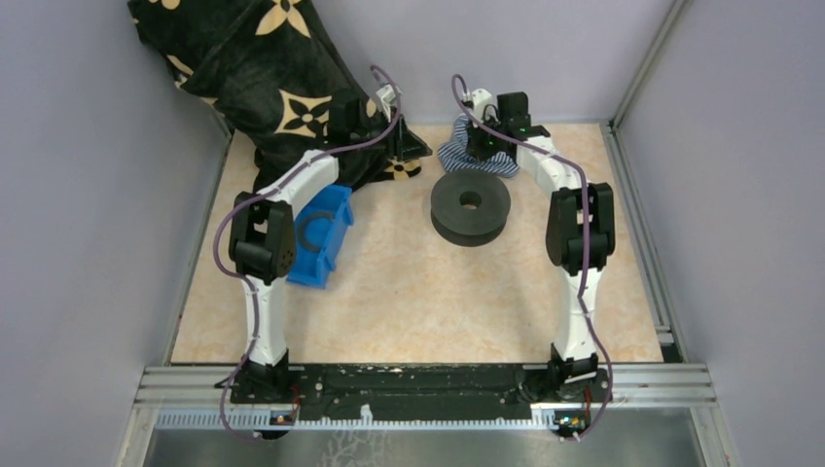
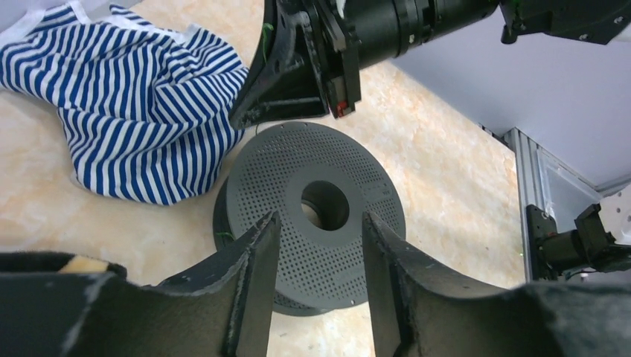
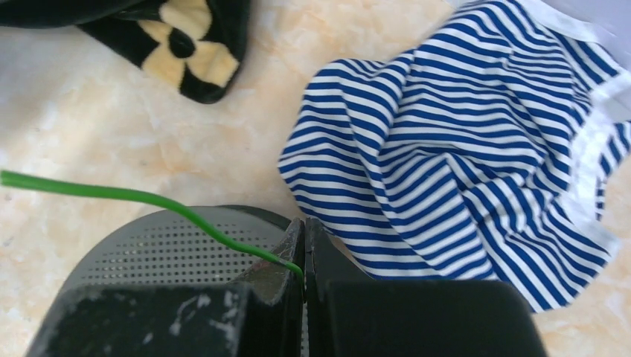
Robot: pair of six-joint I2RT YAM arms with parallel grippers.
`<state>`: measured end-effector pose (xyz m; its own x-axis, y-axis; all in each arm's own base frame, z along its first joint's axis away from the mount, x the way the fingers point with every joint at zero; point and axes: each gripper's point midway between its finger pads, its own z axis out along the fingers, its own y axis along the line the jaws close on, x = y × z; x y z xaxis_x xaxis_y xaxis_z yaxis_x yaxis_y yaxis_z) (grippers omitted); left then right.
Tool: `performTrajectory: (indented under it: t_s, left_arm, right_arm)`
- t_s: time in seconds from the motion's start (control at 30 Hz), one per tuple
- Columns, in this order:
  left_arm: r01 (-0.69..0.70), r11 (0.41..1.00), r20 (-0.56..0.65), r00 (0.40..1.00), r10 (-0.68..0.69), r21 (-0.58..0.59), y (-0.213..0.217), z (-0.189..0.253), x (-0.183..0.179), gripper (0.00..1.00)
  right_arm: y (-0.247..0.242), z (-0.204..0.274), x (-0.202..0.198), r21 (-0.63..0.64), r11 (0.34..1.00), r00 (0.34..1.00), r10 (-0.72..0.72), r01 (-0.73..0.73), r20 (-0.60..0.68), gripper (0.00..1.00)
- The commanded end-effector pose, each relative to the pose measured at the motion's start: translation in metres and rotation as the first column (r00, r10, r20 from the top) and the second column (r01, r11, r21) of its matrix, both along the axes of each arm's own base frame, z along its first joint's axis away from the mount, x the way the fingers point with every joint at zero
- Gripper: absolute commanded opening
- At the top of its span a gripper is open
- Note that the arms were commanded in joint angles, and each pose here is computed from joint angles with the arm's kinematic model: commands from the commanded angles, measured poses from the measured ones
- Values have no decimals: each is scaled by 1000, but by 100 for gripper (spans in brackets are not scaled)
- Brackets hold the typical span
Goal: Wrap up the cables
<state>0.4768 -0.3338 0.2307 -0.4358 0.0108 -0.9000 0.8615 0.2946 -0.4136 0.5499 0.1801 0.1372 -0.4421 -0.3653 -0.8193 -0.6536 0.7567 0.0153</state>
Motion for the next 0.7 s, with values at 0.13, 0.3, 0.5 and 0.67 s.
performTrajectory:
  t_s: [0.13, 0.3, 0.5, 0.67]
  left_arm:
    - [22, 999, 58, 998, -21, -23, -6, 7, 21, 56]
    - [-17, 999, 24, 1000, 18, -48, -13, 13, 27, 57]
    - [-67, 995, -1, 998, 67, -80, -18, 18, 43, 58]
    - [-86, 991, -12, 996, 85, -105, -25, 24, 51, 58]
  right_arm:
    - [40, 8, -12, 78, 990, 993, 119, -118, -3, 0]
    - [45, 3, -16, 76, 989, 991, 130, -128, -14, 0]
    - [49, -1, -20, 79, 987, 989, 144, -141, -27, 0]
    - [50, -4, -23, 77, 987, 988, 147, -144, -36, 0]
